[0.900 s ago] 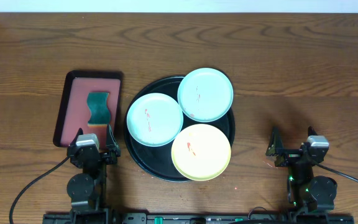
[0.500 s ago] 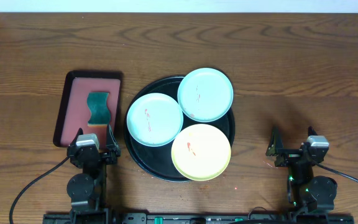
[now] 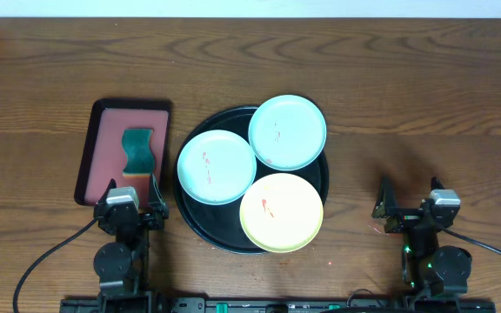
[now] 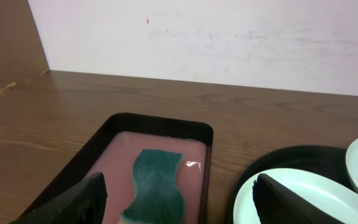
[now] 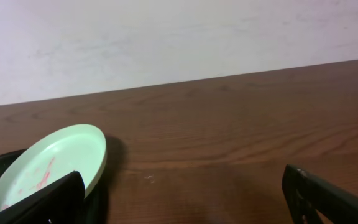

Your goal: Clean dirty plates on tray and stack at the side

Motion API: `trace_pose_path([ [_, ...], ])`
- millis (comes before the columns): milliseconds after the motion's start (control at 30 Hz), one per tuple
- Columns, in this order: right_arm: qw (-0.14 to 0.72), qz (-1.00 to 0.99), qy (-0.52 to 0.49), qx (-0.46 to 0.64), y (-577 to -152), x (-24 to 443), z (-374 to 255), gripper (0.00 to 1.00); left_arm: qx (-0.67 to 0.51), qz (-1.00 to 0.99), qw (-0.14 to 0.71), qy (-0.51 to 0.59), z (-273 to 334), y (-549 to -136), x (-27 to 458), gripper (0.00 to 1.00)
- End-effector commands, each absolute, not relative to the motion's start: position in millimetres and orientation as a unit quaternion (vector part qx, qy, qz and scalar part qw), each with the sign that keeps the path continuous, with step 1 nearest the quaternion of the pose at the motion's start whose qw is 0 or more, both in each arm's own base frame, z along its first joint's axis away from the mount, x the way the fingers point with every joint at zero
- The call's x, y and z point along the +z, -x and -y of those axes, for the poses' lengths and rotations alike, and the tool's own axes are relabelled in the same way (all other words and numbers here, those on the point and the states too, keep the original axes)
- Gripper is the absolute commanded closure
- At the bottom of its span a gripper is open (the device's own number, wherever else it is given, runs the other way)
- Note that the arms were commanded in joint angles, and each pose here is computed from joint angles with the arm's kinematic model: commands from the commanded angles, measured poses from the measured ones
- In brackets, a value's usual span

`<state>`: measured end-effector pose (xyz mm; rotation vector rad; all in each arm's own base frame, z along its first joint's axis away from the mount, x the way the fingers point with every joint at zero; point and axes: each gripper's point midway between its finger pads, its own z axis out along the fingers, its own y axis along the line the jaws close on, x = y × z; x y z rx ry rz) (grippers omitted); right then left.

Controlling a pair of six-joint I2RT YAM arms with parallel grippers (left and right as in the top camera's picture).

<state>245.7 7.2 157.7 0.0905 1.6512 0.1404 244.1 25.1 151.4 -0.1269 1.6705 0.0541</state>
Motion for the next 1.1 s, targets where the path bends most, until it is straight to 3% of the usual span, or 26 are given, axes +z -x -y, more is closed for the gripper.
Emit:
trace_pose_path([
  [0, 0.675, -0.734, -0.044, 0.062, -246, 157, -5, 0.01, 0.03, -0.758, 0.649, 0.057, -27, -242, 136, 0.24],
  [1067, 0.678, -0.73, -0.001, 0.09, -244, 164, -22, 0.01, 0.03, -0.759, 0.648, 0.056, -26, -243, 135, 0.24],
])
